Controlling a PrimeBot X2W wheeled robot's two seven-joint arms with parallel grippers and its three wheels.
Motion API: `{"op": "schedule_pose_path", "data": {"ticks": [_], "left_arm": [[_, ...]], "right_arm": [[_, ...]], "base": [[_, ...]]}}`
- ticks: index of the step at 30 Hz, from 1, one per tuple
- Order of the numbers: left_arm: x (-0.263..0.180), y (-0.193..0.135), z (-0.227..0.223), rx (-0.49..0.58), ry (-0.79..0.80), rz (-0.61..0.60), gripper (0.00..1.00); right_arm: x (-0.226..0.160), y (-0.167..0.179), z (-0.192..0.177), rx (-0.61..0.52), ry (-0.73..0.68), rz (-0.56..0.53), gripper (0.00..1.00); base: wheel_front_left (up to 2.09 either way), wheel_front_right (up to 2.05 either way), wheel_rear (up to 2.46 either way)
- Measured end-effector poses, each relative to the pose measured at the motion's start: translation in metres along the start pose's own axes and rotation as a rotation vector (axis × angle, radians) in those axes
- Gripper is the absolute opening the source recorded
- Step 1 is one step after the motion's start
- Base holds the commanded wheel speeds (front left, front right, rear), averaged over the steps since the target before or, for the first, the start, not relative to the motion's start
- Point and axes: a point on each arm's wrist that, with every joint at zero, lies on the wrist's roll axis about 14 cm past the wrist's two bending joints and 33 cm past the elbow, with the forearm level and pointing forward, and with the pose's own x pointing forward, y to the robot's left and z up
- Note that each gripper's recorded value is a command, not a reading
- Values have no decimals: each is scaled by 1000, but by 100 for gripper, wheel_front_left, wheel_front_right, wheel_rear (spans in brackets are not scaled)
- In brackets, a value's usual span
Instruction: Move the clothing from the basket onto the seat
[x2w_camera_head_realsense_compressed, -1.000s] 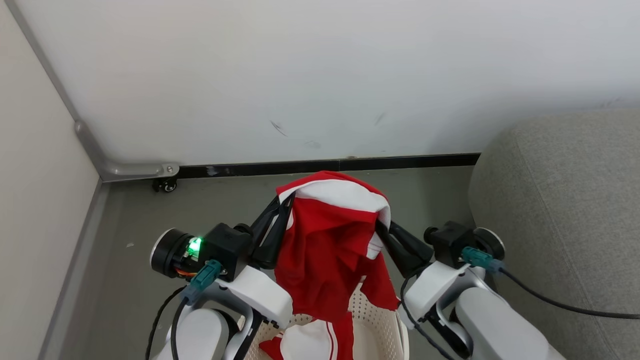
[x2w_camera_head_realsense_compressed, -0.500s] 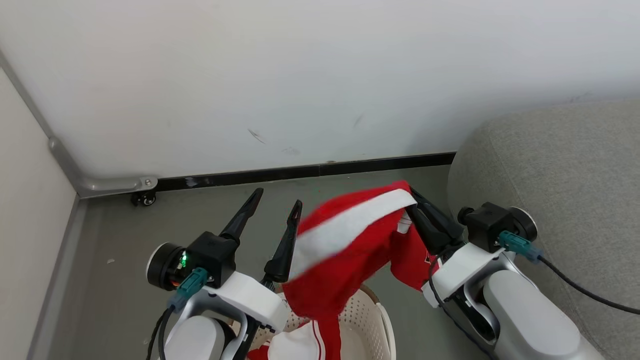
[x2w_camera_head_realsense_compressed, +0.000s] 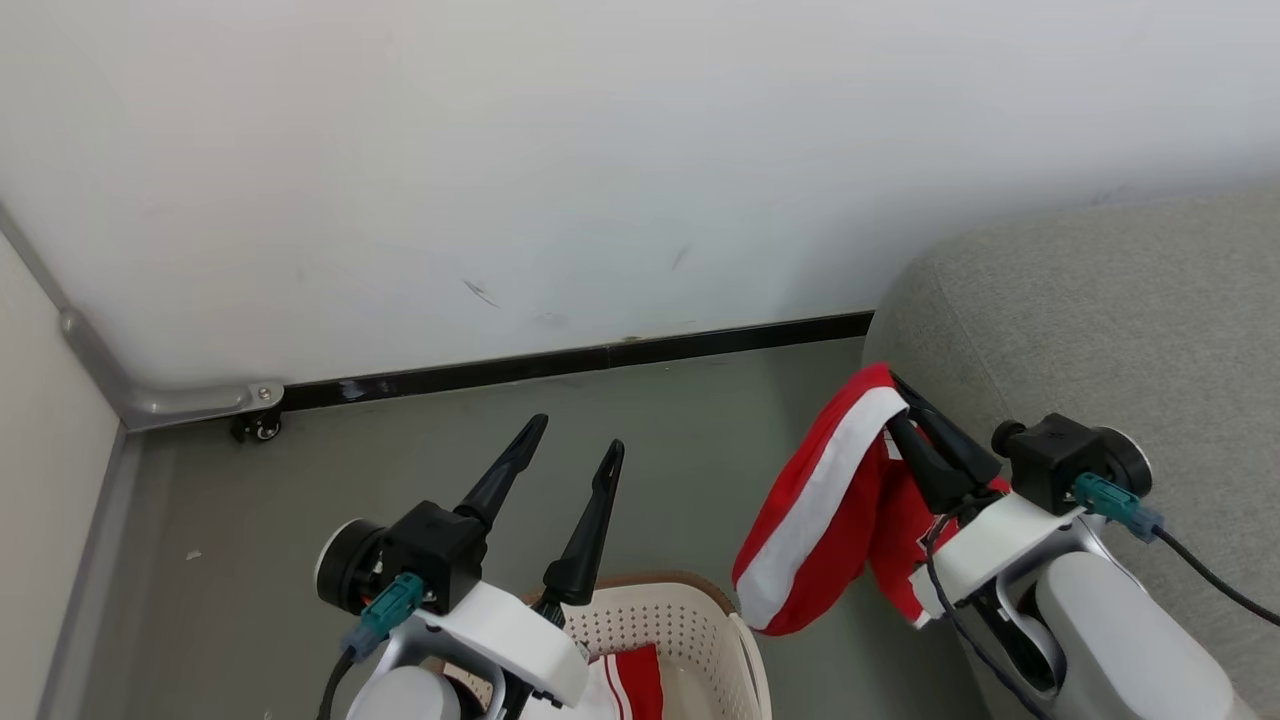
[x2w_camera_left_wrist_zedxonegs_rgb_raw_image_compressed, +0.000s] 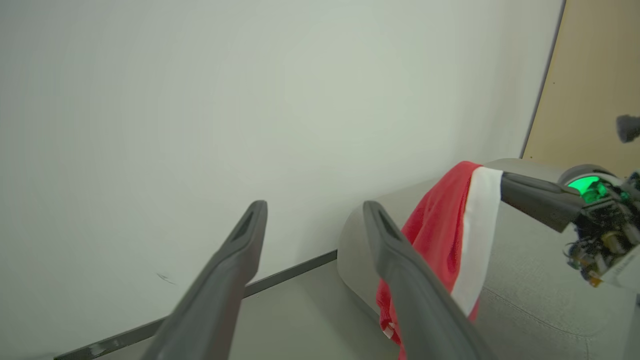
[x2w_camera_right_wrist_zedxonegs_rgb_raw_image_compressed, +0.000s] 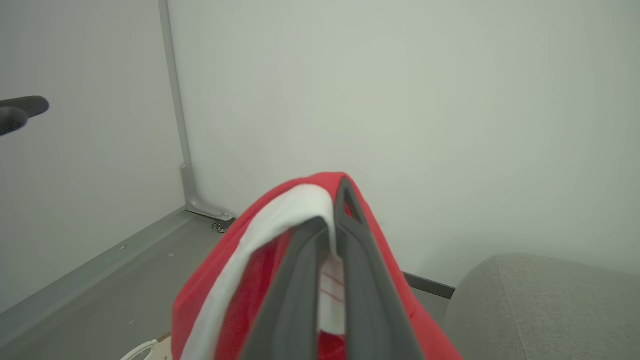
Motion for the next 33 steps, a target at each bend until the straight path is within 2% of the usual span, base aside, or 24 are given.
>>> {"op": "schedule_pose_path", "data": {"ticks": [9, 33], "left_arm": [[-1, -29, -6, -17, 10, -96, 100], [2, -111, -15, -57, 30, -359, 100]], "right_arm": [[-26, -39, 3, -7, -13, -112, 0], [-110, -108, 8, -9, -35, -379, 0]], "base": [[0, 0, 0], [0, 0, 0]]}}
